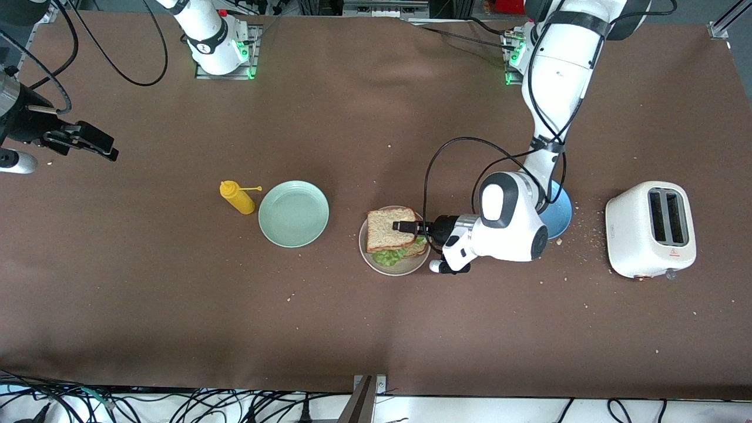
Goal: Make sandwich in beige plate with both arms
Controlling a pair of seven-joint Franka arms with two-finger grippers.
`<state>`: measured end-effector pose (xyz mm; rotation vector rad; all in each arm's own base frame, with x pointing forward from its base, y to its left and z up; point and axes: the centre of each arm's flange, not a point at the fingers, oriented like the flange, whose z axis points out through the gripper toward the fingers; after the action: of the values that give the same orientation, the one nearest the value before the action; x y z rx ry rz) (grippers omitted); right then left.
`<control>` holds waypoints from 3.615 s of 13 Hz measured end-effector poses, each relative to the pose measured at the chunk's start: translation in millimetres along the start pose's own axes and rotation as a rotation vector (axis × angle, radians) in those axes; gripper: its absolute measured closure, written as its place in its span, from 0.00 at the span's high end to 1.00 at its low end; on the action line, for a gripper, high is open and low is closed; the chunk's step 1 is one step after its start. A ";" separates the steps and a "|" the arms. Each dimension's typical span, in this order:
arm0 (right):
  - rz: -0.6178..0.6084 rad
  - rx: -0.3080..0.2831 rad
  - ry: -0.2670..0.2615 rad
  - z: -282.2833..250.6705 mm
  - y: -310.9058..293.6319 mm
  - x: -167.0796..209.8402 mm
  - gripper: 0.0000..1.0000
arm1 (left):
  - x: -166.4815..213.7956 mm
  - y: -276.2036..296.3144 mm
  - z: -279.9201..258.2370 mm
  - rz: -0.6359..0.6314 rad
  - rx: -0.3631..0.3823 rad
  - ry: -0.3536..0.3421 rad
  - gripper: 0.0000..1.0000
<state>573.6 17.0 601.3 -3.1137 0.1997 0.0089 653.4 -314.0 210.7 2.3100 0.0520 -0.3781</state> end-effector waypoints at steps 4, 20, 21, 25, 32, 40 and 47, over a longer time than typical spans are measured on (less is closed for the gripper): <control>0.001 0.004 0.037 6.1 1.7 -3.9 1.00 | 14.6 -23.3 -37.1 -0.056 0.033 0.067 1.00; -0.009 -0.010 0.052 7.3 6.8 -26.6 1.00 | -16.0 -124.5 -332.5 -0.225 0.651 0.238 1.00; -0.009 -0.010 0.052 7.4 6.8 -26.6 1.00 | -18.4 -124.1 -338.3 -0.225 0.667 0.241 1.00; -0.012 -0.009 0.054 7.5 6.8 -26.1 1.00 | -30.4 -141.8 -370.5 -0.219 0.755 0.215 1.00; -0.012 -0.009 0.056 7.5 7.0 -25.6 1.00 | -93.8 -76.5 -437.6 -0.092 0.843 0.173 1.00; -0.013 -0.009 0.056 7.5 7.1 -25.6 1.00 | -197.3 30.8 -457.3 -0.060 0.786 0.241 1.00; -0.013 -0.009 0.056 7.5 7.1 -25.5 1.00 | -202.8 25.3 -448.7 -0.062 0.782 0.230 1.00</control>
<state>547.3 13.4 593.8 -3.1265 0.1811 -0.0783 577.8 4.8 579.3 3.1248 0.1043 -0.1699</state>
